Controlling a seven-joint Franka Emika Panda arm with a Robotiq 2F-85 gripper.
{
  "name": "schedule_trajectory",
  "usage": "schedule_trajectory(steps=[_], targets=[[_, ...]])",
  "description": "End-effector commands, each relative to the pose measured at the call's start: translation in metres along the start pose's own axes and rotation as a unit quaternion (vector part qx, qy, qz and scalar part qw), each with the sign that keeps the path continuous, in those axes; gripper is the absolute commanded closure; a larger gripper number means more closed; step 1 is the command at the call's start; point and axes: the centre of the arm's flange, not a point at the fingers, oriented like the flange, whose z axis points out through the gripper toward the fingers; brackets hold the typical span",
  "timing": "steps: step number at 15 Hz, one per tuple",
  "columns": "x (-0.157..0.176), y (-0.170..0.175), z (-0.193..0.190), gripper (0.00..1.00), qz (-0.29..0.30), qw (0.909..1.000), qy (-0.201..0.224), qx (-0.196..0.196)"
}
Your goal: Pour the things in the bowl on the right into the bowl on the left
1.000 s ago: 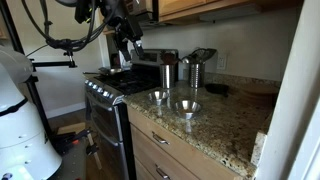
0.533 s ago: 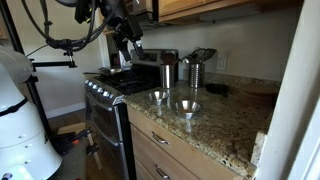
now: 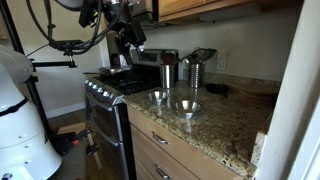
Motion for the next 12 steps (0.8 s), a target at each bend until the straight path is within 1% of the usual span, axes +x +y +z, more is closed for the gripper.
schedule_trajectory(steps=[1, 5, 10, 12], targets=[[0.022, 0.015, 0.022, 0.0, 0.001, 0.9998, -0.009, -0.017], [0.043, 0.031, 0.038, 0.0, 0.004, 0.9996, -0.007, -0.026], [0.072, 0.047, 0.065, 0.0, 0.024, 0.9997, 0.0, -0.01], [0.083, 0.052, 0.078, 0.0, 0.032, 0.9995, -0.001, 0.004]])
